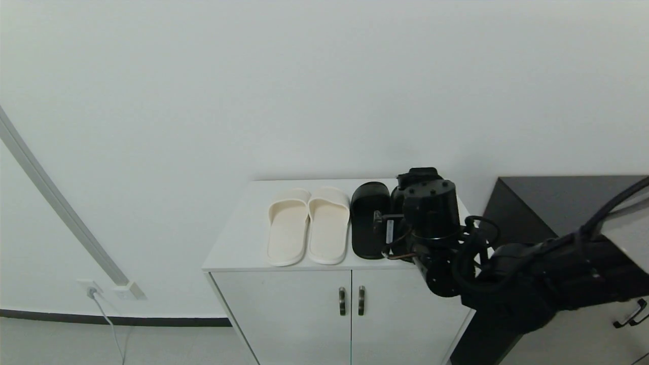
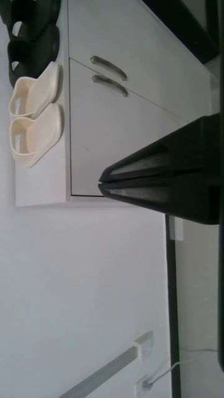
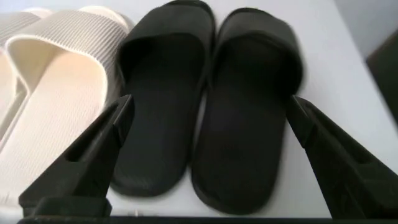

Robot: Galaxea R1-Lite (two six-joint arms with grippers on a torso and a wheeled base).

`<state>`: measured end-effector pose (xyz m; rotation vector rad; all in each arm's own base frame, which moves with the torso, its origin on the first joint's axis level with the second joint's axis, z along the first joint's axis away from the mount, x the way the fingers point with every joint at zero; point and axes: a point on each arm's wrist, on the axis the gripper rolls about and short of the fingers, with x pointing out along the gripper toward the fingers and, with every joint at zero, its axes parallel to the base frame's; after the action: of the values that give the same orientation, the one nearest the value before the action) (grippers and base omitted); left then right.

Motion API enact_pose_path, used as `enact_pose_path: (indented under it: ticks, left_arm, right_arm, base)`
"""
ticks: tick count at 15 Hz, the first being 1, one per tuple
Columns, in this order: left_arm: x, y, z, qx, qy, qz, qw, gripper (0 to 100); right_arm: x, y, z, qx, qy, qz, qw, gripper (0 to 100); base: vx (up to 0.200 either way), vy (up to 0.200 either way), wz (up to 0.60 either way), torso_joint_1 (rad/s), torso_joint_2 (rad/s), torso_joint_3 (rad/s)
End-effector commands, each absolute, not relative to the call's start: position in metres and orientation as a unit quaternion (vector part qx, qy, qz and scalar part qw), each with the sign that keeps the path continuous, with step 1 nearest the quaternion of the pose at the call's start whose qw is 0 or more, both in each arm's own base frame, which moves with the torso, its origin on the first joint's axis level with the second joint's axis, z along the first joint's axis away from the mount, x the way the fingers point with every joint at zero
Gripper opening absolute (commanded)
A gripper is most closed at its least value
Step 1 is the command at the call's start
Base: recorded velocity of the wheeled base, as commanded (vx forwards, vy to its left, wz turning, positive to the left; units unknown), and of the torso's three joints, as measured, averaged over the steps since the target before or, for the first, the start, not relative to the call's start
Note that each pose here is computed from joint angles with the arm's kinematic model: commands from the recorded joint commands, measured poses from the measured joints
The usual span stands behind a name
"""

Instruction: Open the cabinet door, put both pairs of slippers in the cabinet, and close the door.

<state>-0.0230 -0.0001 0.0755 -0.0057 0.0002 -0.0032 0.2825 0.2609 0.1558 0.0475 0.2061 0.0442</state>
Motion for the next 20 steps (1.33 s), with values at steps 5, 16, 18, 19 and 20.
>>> enact_pose_path:
  ticks: [5,16,18,19,20]
  left_arm:
    - [-0.023,0.0,0.076,-0.003,0.001,-0.002,1.0,0]
    - [-0.023,0.0,0.076,-0.003,0.001,-0.002,1.0,0]
    - [-0.023,0.0,0.075,-0.003,0.002,-0.002,1.0,0]
    - [-0.023,0.0,0.076,-0.003,0.001,-0.002,1.0,0]
    - [-0.023,0.0,0.076,-0.003,0.001,-0.002,1.0,0]
  right_arm:
    - [0.355,0.276,0.111,0.015,0.117,-0.027,0.993,100]
    - [0.414,0.289,0.111,0.025,0.11,-0.051,0.992,0]
    - [0.415,0.289,0.108,0.024,0.112,-0.052,0.992,0]
    - [0.416,0.287,0.109,0.024,0.111,-0.055,0.992,0]
    - [0.416,0.286,0.11,0.025,0.11,-0.054,0.992,0]
  base:
    - [0.0,0.0,0.0,0.0,0.0,0.0]
    - [0.0,0.0,0.0,0.0,0.0,0.0]
    - [0.0,0.0,0.0,0.0,0.0,0.0]
    - [0.0,0.0,0.0,0.0,0.0,0.0]
    - [0.0,0.0,0.0,0.0,0.0,0.0]
